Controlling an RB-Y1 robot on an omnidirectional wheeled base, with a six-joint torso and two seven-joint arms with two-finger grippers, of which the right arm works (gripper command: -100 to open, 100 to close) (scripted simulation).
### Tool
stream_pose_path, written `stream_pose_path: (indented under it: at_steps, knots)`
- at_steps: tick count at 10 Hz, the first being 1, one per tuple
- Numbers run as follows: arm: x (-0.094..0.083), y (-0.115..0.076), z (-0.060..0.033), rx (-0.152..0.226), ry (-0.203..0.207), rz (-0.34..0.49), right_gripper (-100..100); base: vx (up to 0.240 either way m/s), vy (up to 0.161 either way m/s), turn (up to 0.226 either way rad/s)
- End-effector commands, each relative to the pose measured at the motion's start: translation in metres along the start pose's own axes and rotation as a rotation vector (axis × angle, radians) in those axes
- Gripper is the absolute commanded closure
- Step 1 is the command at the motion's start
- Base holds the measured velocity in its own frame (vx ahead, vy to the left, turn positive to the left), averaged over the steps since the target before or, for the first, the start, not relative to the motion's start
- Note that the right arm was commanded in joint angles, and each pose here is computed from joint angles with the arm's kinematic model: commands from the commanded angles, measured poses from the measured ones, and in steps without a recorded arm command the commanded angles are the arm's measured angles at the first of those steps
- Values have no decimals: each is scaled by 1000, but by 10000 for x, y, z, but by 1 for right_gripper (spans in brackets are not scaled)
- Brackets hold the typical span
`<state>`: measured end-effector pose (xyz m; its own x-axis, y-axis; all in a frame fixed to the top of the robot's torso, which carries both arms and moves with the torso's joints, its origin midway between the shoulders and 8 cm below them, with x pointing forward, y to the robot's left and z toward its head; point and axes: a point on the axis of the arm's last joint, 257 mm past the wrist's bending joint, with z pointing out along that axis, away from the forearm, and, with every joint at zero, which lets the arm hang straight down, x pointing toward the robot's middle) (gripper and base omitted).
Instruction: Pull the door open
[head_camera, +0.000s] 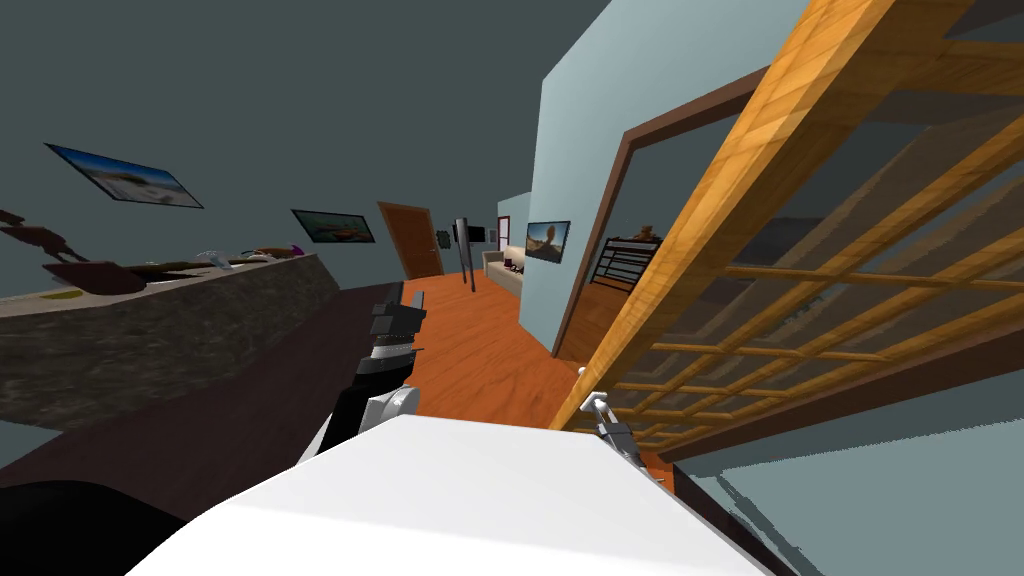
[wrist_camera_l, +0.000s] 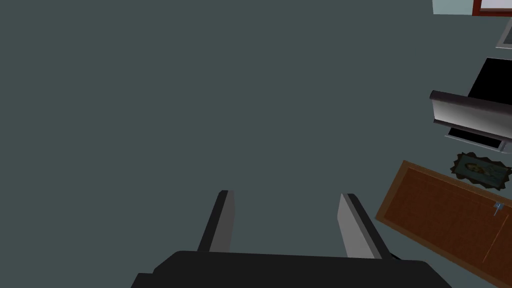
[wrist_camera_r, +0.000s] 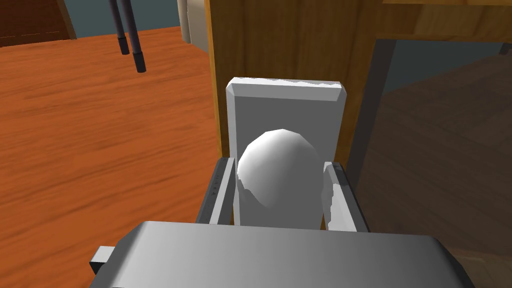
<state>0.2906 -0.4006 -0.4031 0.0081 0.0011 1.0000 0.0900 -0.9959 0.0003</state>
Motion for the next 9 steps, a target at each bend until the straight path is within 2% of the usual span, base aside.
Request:
stream_pose_path:
  at_steps: [1,4,6,9]
  knots:
    - [17,-2,-39,9,5,1,100,-215,-60,137]
    - [29,8,-91,21,8,1,100,-202,-54,110]
    - [-5,-5,-90,22,-3,1,100,-88,-28,75]
    - [3,-5,-73,28,0,1,100,-205,-49,149]
